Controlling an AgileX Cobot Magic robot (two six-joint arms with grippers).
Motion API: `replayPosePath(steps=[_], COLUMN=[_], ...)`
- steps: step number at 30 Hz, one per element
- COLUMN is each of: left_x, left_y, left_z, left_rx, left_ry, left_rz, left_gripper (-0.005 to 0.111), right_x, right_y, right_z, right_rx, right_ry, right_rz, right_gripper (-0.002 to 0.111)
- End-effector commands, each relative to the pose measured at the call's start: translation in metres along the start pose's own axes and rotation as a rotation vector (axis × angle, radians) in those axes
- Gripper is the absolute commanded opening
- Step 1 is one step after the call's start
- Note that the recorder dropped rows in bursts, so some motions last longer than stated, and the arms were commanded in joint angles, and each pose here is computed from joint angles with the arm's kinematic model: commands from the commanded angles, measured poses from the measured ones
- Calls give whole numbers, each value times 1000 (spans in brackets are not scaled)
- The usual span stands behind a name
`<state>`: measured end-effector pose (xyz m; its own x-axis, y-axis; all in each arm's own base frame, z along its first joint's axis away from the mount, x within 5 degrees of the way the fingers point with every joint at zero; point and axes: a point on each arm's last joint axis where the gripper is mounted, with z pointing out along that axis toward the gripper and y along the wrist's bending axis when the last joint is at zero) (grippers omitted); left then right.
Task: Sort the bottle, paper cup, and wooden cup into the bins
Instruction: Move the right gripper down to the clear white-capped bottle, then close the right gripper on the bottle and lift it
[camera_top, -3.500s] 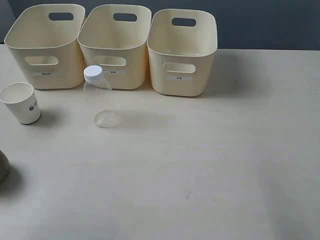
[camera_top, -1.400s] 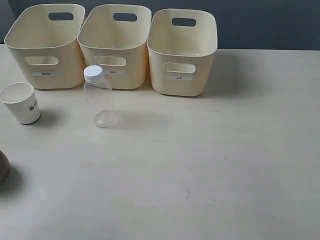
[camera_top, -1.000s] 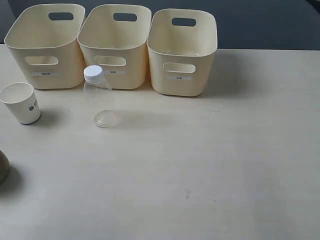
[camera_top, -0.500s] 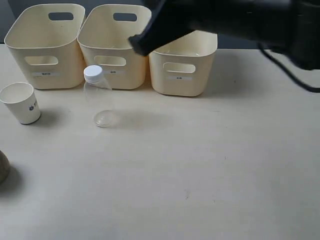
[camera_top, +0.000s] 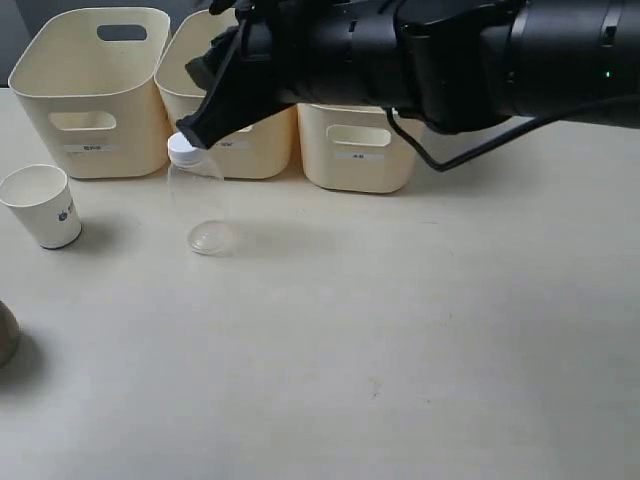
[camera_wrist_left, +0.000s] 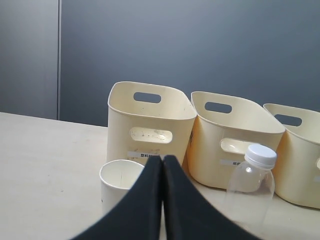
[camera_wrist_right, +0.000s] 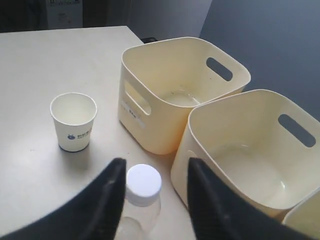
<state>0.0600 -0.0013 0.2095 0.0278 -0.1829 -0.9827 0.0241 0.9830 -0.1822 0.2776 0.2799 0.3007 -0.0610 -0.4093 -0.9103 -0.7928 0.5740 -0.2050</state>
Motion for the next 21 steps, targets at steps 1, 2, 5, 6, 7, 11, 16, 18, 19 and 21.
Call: replayPosePath(steps=[1,2,5,6,7,11,16,18,19,21], left_x=[-1,-1,-1,-1,-1,-1,0,0,0,1], left_y=[0,0,0,0,0,0,0,-1,-1,-1], left_z=[-1,-1,-1,-1,-1,-1,-1,-1,-1,-1], left_rx=[7,7,7,7,7,7,8,8,9,9], left_ry=[-11,-11,-11,-11,-11,-11,-4,0,2,4], left_rz=[-17,-17,-17,-17,-17,-17,-17,-17,-17,-17], left_gripper=[0,0,0,0,0,0,0,0,0,0], right_x=[-1,1,7,9,11,17,17,20,23,26], right_y=[1,1,3,4,5,10,14,14,13,13], right_z=[3,6,15,19,25,45,63,69,72,77], right_rx=[-11,-13,-28,-36,-45,-105,-175,-170,-155,-149], right_ry=[-7,-2,15,20,27,32,20,28,37,46], right_rz=[67,87,121,133,143,184,224,217,218,219], right_gripper=[61,64,71,72,72,72,72,72,72,72])
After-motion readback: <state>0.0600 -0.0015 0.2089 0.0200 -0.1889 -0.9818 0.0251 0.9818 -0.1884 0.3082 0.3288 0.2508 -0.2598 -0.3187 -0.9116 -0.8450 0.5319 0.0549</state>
